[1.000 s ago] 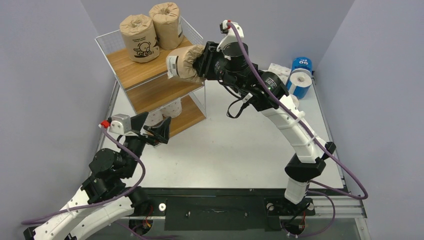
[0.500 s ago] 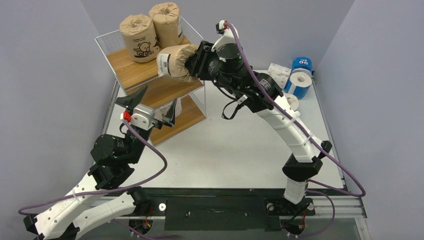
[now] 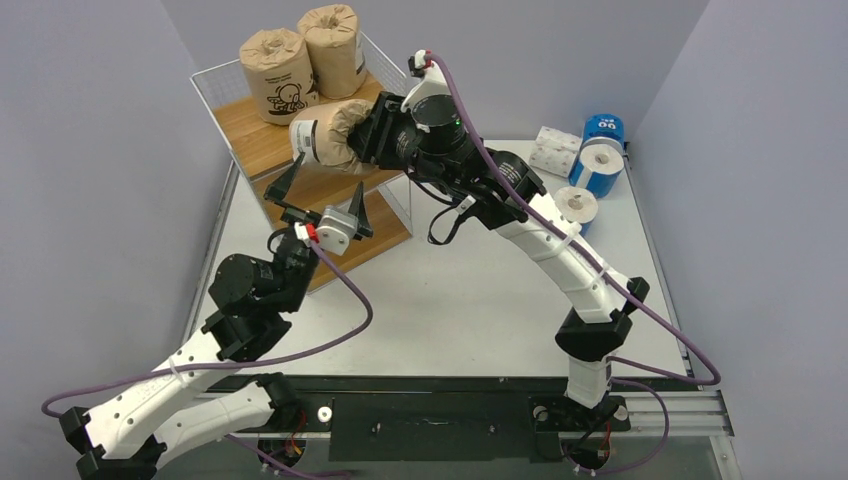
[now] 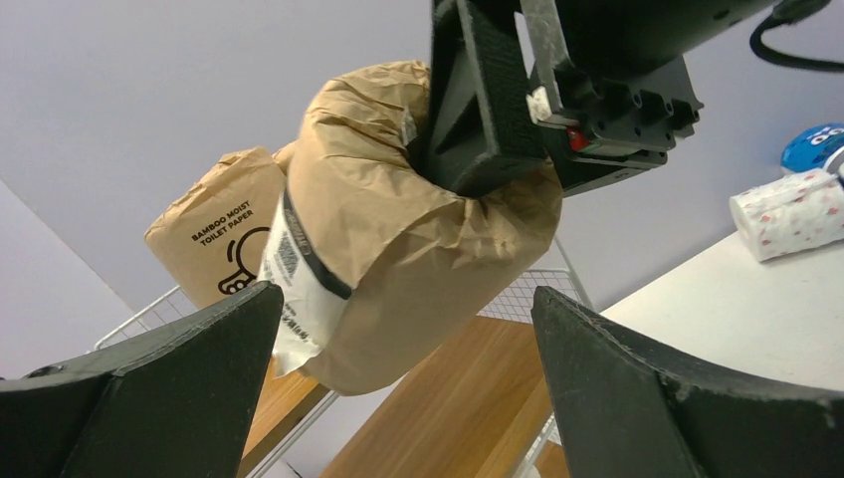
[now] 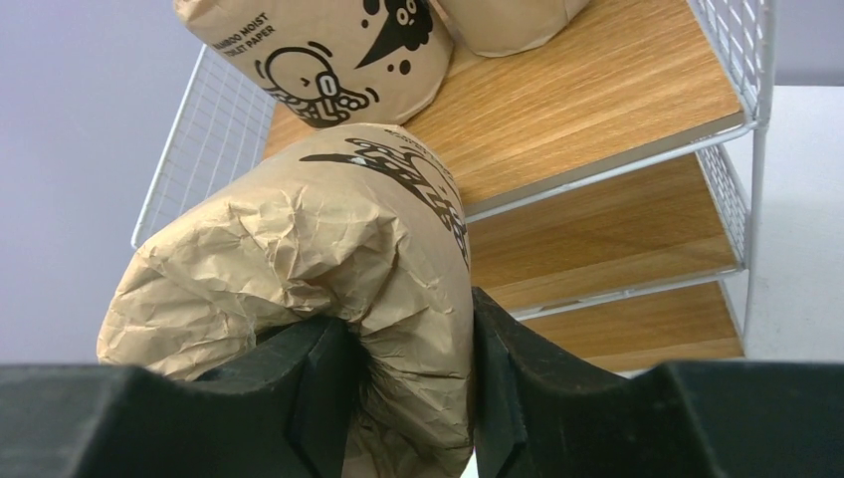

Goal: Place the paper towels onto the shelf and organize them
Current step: Pick up the paper towel from the center of the board, then place the paper towel on the shelf.

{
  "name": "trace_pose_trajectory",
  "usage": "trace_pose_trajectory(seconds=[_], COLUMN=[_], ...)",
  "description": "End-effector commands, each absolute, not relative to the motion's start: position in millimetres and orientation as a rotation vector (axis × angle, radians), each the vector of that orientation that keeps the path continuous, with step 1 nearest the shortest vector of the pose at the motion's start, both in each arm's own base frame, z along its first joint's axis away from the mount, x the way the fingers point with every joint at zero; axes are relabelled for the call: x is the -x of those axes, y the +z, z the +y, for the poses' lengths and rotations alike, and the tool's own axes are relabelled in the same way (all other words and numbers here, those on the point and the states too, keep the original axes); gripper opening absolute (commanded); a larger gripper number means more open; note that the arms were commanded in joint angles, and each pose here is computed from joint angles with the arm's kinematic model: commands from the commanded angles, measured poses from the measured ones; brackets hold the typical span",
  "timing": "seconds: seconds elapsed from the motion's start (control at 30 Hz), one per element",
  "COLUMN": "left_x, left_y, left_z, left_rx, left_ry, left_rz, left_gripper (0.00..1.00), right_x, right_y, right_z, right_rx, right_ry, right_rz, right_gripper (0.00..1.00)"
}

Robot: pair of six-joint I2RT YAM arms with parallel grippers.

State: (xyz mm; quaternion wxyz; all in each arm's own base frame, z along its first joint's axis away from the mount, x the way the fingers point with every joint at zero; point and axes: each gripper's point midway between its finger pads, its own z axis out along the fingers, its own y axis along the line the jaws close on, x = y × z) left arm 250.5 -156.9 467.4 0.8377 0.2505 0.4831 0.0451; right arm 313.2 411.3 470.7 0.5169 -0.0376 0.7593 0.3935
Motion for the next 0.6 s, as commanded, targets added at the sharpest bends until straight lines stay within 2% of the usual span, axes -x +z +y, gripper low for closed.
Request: trace_pose_trajectory(seconds=[0.0,0.57], left_x=[-248,-269], left_y=[489,487], left_z=[-156,-158], left_rx=[-0.515,-0.461], left_ry=[0.133,0.188], left_rz=[0.941,0.959], left_gripper=[0.96,0.97], right_x=[-303,-287], right_y=[517,507], right_z=[419,441], right_rx=[0.067,0.14], right_ry=[1.08,1.15], right_rz=[1.69,1.72], right_gripper=[0.37,0.38])
